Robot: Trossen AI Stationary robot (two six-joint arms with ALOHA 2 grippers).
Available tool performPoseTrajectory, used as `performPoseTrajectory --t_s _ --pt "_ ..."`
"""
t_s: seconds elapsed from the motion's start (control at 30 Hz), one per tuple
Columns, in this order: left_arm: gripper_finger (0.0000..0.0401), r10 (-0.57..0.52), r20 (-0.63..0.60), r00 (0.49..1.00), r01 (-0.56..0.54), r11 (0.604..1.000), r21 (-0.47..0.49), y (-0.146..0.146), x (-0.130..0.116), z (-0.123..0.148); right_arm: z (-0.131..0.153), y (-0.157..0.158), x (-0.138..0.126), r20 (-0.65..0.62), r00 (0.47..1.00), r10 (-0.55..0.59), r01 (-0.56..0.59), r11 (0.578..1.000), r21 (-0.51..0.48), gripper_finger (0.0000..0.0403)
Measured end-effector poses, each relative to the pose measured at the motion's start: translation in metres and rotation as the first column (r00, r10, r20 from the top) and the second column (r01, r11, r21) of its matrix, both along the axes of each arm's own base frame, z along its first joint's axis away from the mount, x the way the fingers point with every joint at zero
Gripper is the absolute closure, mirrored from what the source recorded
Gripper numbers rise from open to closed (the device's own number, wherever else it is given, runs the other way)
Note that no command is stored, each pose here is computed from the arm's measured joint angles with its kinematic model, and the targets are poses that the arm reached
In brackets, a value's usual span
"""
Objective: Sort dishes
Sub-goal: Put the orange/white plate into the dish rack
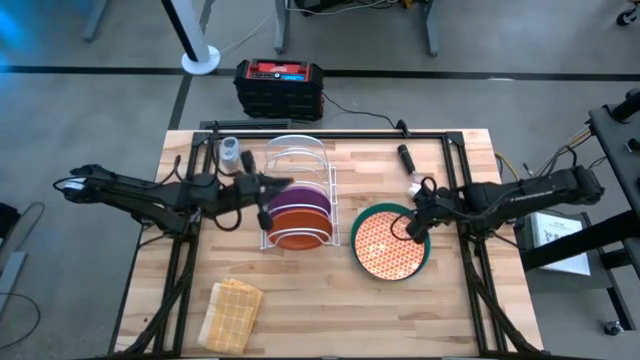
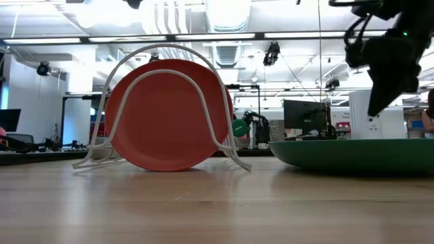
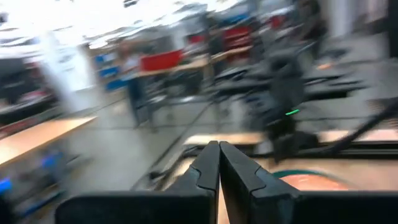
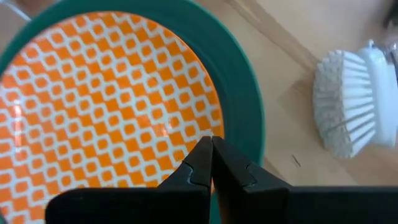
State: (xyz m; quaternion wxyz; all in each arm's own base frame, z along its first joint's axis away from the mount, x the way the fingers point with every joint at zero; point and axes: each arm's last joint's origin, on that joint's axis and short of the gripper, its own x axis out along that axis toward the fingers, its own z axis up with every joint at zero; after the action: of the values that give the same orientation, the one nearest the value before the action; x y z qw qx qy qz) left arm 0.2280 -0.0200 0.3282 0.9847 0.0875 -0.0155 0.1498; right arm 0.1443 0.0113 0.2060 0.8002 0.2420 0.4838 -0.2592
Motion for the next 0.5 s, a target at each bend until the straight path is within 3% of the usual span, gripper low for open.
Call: performPoseTrajectory --t_s 0.13,0.27,0.37,0.5 --pt "0.0401 -0.042 0.003 0.999 0.042 0.999 -0.025 -0.006 0.018 0.0 -0.01 0.0 -0.003 0.066 0.998 -0.012 0.011 1.0 0.012 0.0403" --pt "0.0401 -0.059 -0.087 0.994 0.057 0.998 -0.032 -0.016 0.05 0.007 -0.017 0.0 -0.005 0.129 0.992 -0.014 0.011 1.0 0.021 0.0403" --pt "0.0401 -0.071 -0.211 0.975 0.074 0.997 0.004 -0.028 0.079 0.011 -0.021 -0.001 -0.007 0.133 0.991 -0.009 0.007 1.0 0.018 0.0403" --pt "0.0401 0.011 -0.3 0.954 0.013 0.997 0.077 -0.046 0.111 0.015 -0.022 -0.001 -0.009 0.138 0.99 0.019 -0.019 1.0 0.0 0.0403"
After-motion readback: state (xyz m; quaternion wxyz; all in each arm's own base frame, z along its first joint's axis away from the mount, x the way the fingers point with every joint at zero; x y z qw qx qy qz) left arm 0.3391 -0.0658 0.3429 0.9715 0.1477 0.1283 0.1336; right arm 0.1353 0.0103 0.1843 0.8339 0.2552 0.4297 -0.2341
